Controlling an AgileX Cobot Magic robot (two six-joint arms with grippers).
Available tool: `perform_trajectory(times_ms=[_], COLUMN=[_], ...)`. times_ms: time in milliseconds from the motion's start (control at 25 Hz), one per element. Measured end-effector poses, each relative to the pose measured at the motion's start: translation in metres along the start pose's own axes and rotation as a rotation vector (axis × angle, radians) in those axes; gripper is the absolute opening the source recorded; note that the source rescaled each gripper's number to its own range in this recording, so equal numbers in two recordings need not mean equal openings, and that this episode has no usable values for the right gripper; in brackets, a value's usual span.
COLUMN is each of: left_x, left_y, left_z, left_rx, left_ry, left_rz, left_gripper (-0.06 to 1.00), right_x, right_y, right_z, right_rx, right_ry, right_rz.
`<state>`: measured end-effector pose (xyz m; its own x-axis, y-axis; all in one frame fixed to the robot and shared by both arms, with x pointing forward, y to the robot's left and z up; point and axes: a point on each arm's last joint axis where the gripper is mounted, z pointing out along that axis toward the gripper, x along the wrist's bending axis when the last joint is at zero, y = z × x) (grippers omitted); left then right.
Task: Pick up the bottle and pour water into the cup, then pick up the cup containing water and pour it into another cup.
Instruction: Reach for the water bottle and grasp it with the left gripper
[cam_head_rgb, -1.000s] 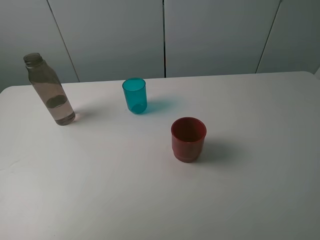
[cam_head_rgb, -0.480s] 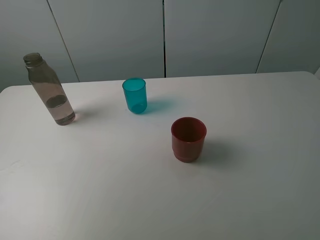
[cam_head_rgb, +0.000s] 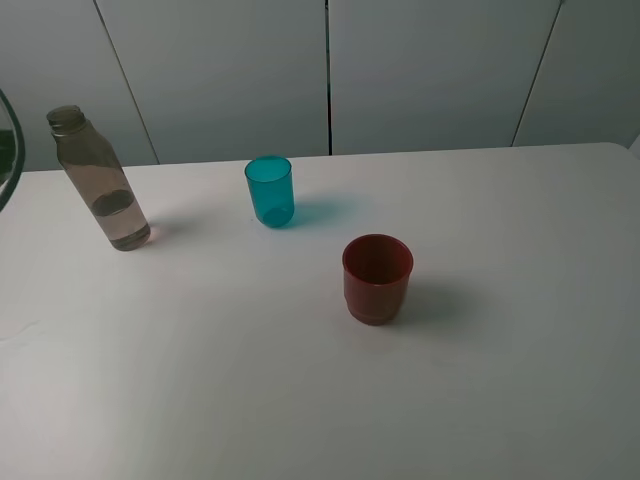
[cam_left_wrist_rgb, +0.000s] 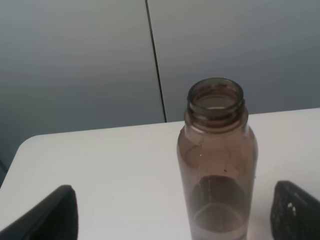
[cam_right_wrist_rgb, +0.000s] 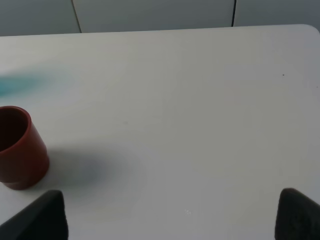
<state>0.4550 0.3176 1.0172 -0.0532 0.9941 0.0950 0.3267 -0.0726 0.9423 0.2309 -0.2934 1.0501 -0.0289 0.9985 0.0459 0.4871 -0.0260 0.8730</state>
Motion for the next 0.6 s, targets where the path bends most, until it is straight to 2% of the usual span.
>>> perform_trajectory(times_ms=[160,400,600], left_x=[-0.002,-0.007,-0.012], left_y=[-0.011,-0.023,-0.038], left_z=[0.01,0.035,0.053], left_rx=[-0.044,-0.098,-0.104], left_ry=[0.001,-0.039,-0.068], left_rz=[0.015,0.054,0.062], left_gripper=[0.95,0.95,0.95], right_x=[0.0,0.0,0.0], right_y=[0.0,0.0,0.0], right_z=[0.0,0.0,0.0], right_rx=[0.0,0.0,0.0], right_ry=[0.0,0.0,0.0], right_rz=[0.0,0.0,0.0])
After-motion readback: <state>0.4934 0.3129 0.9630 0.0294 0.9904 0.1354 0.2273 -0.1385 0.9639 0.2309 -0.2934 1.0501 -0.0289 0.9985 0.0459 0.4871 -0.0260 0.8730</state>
